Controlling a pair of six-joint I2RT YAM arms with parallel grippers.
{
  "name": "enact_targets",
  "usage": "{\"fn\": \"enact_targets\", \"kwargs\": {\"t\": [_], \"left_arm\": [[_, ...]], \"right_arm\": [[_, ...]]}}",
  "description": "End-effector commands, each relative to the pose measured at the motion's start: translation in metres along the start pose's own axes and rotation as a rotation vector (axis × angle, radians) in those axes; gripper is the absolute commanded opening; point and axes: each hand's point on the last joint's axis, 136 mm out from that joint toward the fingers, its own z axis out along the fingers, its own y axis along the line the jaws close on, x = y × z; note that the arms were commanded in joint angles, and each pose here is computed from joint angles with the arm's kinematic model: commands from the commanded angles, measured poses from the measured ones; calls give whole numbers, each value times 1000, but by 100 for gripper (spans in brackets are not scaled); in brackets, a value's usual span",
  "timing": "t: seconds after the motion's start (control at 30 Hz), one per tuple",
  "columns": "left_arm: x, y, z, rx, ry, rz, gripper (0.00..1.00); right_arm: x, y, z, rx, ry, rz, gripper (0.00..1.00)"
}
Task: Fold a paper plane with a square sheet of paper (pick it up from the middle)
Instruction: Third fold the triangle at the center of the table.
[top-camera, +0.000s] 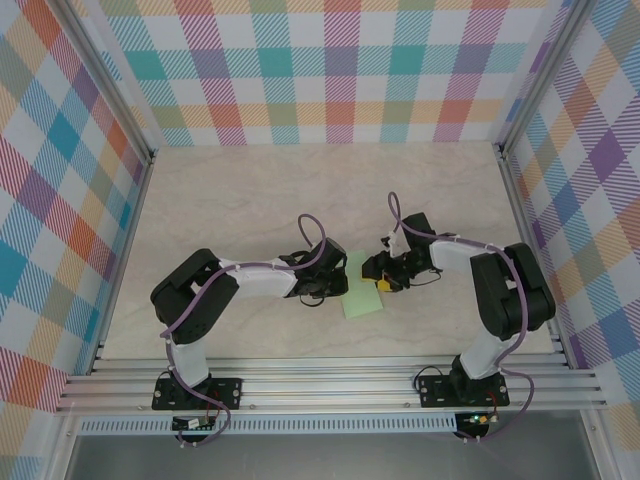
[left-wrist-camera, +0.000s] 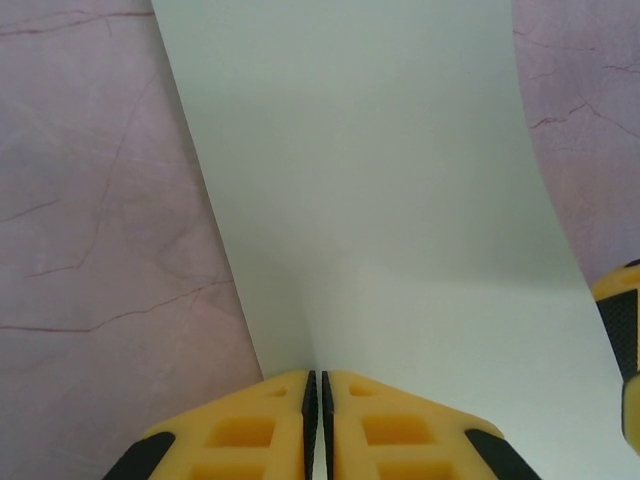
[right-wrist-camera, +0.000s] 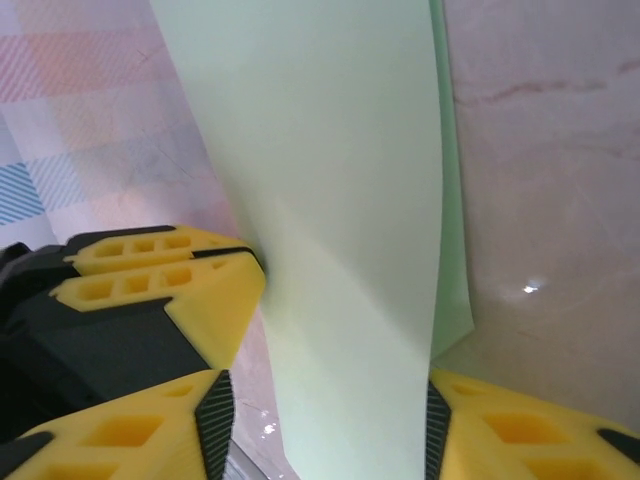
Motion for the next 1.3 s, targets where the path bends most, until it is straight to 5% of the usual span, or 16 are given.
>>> {"fn": "enact_targets", "kwargs": {"t": [0.0,0.37,0.8,1.1,1.27], "left_arm": [[15,11,1,-36,43,20,14],[12,-21,-28,31,-24,192,25],[63,-71,-58,-176,-114,675,64],[63,-77,-41,-347,-150,785,66],[57,-77,-38,-382,-190,781,59]], "right_arm": [[-6,12,-3,-60,15,-48,46],[1,-3,4,-30,58,19,8],[4,4,2,-58,72,62,6],[5,4,3,-67,81,70,7],[5,4,3,-65,83,68,8]]}}
